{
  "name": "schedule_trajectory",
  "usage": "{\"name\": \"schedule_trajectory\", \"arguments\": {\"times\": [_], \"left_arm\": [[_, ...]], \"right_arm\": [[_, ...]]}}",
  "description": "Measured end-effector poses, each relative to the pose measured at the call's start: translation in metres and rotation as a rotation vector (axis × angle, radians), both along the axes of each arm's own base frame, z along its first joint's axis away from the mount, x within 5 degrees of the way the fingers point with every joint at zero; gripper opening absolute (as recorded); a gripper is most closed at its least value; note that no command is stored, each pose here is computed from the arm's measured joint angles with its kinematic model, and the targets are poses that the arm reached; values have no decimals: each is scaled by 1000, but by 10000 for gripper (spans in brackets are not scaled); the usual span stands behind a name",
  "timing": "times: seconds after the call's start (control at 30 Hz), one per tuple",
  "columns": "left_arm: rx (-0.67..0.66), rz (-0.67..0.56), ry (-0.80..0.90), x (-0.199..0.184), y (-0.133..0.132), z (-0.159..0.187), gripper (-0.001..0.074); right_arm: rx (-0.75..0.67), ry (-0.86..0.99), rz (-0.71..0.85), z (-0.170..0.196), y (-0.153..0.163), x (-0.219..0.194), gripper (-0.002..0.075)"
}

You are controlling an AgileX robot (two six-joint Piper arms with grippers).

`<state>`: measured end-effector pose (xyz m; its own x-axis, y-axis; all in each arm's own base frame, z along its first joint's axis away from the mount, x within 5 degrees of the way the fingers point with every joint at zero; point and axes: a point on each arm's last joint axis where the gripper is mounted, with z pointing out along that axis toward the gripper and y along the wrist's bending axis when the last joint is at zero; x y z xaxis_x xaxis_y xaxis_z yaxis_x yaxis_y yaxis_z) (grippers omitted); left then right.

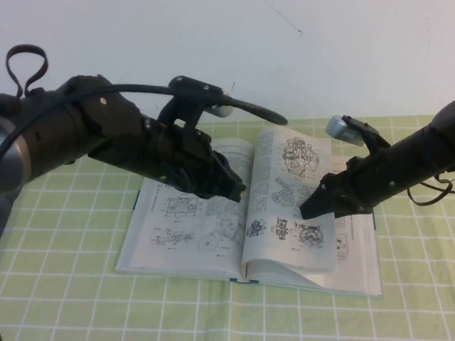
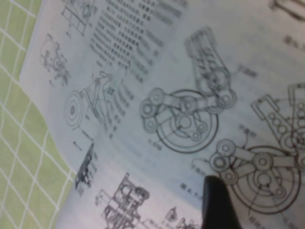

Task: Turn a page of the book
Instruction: Open the closed book

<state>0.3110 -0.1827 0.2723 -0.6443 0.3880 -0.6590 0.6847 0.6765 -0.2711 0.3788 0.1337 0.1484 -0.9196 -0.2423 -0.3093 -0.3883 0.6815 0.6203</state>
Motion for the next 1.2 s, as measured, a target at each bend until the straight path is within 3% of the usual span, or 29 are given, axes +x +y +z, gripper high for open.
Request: {"name": "schedule_trajectory", "arguments": {"times": [0.17, 0.3, 0.7, 0.97, 1.2], "left_arm": [[36, -89, -100, -21, -14, 20, -4], [62, -91, -142, -27, -14, 29, -4], [127, -87, -72, -35, -15, 24, -4], [254, -281, -100, -81, -51, 3, -4], [318, -328, -201, -124, -67, -26, -4]], "right_arm": [[53, 25, 7, 3, 3, -2, 375], [81, 38, 33, 6, 5, -4, 375], [157, 8, 33, 30, 12, 8, 375], [267, 17, -38, 38, 17, 13, 375], [278, 20, -44, 39, 17, 13, 375]]}}
